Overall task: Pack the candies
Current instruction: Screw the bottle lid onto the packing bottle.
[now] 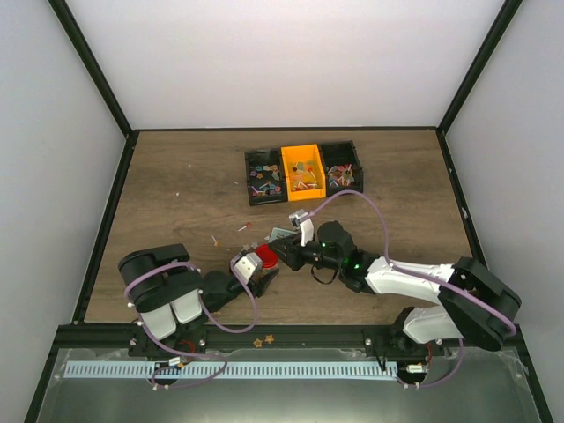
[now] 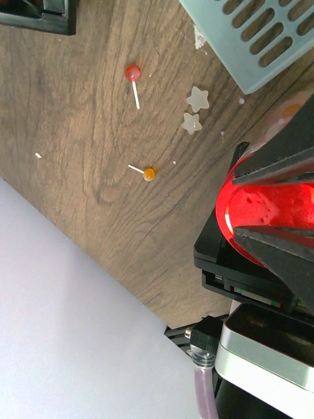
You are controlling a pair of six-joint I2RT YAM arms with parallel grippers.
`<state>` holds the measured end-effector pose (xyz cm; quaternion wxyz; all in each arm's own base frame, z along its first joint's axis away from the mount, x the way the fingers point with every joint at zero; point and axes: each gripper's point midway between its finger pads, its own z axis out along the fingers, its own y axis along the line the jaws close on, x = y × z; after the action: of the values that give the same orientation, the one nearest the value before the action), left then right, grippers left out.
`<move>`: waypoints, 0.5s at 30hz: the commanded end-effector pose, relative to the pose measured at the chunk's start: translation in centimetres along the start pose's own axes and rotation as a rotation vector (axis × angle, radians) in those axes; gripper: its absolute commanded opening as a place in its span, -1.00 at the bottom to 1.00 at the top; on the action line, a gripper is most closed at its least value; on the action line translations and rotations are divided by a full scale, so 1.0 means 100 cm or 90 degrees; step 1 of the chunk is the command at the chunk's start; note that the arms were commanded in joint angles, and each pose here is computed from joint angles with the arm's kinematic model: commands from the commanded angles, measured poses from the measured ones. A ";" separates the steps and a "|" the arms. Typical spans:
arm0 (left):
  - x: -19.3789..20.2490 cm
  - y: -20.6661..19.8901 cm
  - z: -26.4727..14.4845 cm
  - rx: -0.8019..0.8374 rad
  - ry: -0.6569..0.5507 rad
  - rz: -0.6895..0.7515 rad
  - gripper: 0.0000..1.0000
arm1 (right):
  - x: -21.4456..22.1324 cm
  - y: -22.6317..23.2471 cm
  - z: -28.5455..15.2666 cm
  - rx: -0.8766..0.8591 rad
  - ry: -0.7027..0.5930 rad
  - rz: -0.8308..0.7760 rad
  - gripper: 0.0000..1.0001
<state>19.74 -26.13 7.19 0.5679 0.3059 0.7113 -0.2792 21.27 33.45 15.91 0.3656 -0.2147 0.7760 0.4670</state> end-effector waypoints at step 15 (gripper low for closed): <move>-0.008 -0.001 -0.031 0.018 -0.039 -0.024 0.38 | 0.011 0.010 0.018 -0.021 0.070 0.015 -0.97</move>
<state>19.73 -26.13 7.14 0.5673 0.3060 0.7118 -0.2790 20.72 35.17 15.31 0.3256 -0.2381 0.7818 0.4754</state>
